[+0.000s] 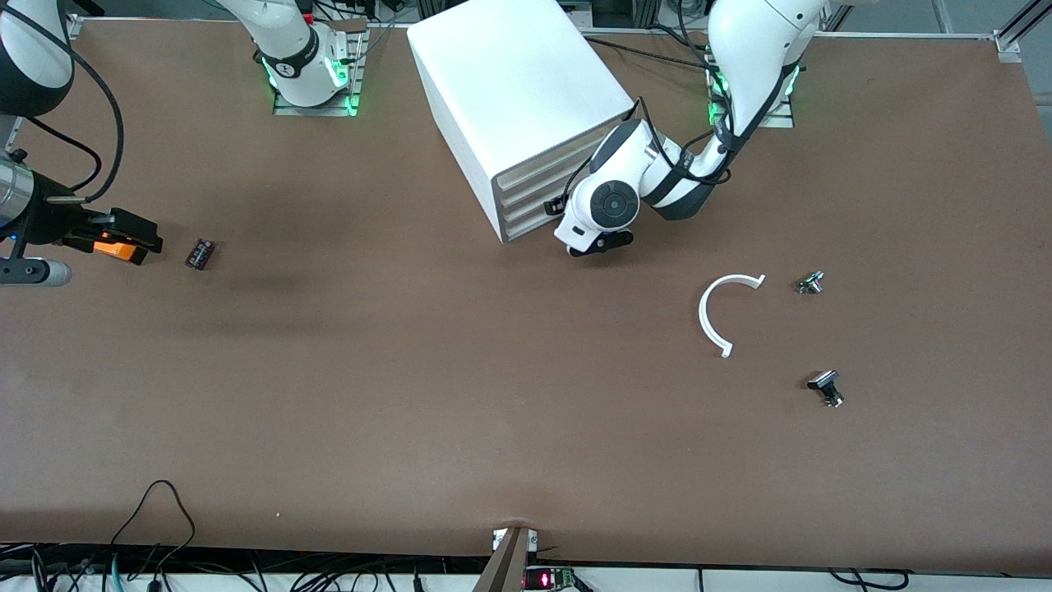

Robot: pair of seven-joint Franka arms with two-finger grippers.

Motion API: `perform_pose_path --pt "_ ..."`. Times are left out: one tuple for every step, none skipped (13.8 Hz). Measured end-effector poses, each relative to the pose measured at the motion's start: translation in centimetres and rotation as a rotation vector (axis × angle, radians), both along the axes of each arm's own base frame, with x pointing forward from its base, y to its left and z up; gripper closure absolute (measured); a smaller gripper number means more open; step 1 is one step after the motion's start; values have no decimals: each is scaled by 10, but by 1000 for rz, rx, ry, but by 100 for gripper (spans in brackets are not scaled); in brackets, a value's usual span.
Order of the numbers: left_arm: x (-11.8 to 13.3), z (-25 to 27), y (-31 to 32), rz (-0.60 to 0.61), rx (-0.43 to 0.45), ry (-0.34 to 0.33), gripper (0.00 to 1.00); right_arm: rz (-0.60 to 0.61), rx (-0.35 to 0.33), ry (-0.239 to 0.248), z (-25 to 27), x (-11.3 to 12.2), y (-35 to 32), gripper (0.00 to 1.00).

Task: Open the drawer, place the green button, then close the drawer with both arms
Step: 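Push the drawer shut into the cabinet with the left gripper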

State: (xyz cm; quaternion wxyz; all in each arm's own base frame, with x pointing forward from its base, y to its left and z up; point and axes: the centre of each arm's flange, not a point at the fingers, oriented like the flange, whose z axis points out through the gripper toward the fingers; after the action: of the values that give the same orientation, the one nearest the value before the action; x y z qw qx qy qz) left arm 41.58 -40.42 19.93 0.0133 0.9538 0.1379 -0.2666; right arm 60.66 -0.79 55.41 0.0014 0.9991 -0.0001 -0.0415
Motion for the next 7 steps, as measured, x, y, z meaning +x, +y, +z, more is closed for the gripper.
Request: perform_pose_path --pt "0 0 0 0 0 0 0 -1 0 0 0 0 0 0" --pt "0 0 0 0 -1 -1 0 -1 0 0 0 0 -1 0" --pt "2 1 1 2 -3 -5 0 -2 0 1 0 0 -1 0" --pt "6 3 2 10 -10 -18 0 -2 0 1 -1 0 -1 0" --pt "16 8 6 27 -19 -45 0 -2 0 1 -1 0 -1 0" --pt "33 16 15 53 -32 -84 0 -2 0 1 -1 0 -1 0" --pt "54 28 29 86 -46 -129 0 -2 0 1 -1 0 -1 0"
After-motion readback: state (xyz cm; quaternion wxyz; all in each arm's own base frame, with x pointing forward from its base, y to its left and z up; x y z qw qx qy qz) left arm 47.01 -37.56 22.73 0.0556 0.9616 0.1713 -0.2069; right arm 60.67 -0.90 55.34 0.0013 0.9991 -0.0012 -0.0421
